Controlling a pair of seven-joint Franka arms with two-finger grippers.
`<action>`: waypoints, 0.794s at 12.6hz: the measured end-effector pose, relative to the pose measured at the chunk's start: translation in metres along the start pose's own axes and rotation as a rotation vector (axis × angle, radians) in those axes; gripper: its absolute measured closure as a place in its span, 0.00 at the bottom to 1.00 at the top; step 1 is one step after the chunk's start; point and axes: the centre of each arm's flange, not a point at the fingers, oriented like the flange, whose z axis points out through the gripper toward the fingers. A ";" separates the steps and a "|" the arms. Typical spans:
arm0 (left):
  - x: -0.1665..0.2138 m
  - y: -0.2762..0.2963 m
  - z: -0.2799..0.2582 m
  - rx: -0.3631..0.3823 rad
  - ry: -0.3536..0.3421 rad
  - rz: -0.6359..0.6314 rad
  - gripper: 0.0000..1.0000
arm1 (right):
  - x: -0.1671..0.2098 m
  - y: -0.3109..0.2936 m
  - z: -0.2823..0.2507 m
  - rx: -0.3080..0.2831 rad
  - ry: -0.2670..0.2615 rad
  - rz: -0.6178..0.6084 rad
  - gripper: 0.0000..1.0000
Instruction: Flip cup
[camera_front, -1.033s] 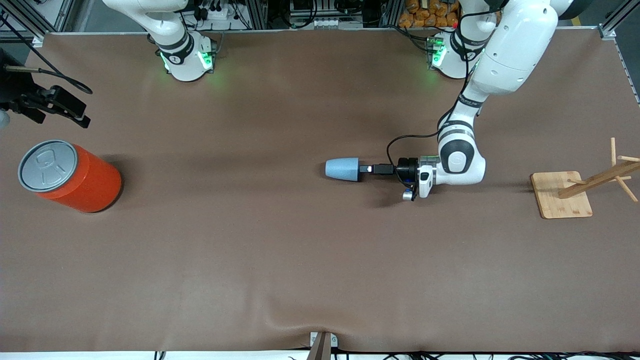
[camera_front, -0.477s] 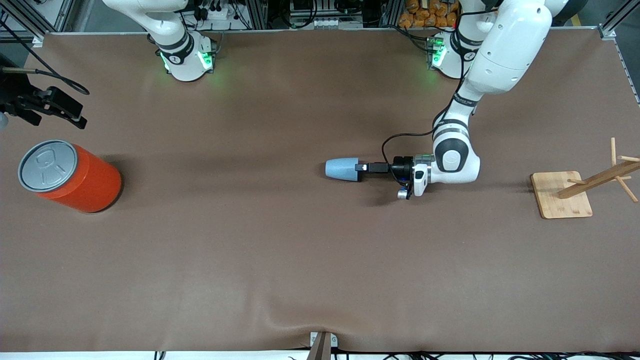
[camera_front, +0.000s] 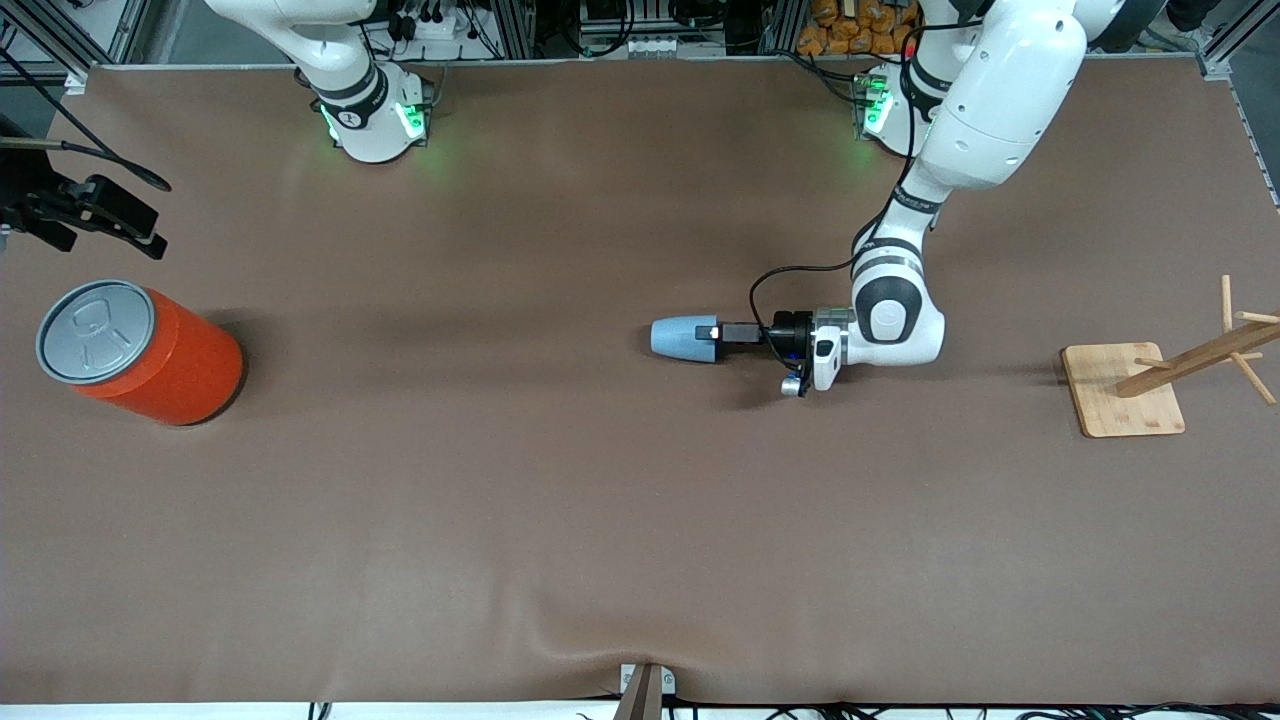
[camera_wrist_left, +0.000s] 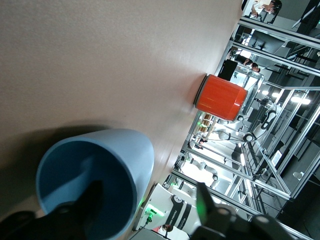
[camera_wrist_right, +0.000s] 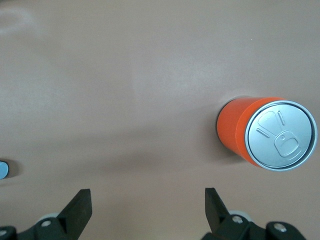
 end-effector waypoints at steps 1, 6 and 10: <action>0.000 -0.002 0.001 0.004 0.002 0.010 0.23 | 0.000 0.000 0.000 0.000 0.000 -0.001 0.00; 0.005 -0.003 0.001 0.002 0.011 0.041 0.81 | 0.000 0.000 0.000 0.000 0.002 -0.103 0.00; 0.030 0.056 -0.009 -0.041 0.038 -0.117 0.95 | 0.000 0.000 0.000 0.000 0.002 -0.107 0.00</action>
